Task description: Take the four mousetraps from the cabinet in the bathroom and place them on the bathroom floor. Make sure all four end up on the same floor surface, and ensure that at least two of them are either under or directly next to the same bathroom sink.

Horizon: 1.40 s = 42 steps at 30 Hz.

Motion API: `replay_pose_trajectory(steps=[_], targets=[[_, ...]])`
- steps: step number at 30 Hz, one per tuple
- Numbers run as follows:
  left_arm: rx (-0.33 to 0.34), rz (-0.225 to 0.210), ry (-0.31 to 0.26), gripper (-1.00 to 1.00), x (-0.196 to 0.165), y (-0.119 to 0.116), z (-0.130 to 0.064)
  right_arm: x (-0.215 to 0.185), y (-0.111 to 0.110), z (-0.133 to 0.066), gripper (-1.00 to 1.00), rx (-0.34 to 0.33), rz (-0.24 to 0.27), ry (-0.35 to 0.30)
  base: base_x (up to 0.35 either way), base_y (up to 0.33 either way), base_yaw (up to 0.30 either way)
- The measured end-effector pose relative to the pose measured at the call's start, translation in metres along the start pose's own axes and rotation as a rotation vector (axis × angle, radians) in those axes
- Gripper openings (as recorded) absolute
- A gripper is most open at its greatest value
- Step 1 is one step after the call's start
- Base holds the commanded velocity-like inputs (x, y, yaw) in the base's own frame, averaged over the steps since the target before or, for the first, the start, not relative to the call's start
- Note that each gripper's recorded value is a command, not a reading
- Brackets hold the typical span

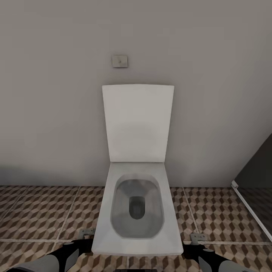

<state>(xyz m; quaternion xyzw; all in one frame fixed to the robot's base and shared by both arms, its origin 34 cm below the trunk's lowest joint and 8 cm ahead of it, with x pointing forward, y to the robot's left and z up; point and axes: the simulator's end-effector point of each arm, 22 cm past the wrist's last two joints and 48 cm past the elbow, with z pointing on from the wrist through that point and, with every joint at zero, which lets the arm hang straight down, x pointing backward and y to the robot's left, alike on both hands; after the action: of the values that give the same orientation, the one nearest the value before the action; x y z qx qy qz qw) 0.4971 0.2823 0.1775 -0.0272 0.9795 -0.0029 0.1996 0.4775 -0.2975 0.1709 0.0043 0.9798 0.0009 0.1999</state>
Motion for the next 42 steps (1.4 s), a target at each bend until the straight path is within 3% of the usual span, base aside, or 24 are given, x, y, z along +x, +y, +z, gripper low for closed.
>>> replay_pose_trajectory(steps=[33,42], targets=[[0.000,-0.001,0.000,1.00,0.000,0.000,0.000,0.000,0.000,0.000,1.00,0.001,0.000,-0.001,0.000,0.000,0.000],[0.002,-0.002,-0.036,1.00,-0.017,-0.001,-0.011,-0.017,0.000,-0.010,1.00,0.000,0.000,-0.038,0.000,0.000,0.000]])
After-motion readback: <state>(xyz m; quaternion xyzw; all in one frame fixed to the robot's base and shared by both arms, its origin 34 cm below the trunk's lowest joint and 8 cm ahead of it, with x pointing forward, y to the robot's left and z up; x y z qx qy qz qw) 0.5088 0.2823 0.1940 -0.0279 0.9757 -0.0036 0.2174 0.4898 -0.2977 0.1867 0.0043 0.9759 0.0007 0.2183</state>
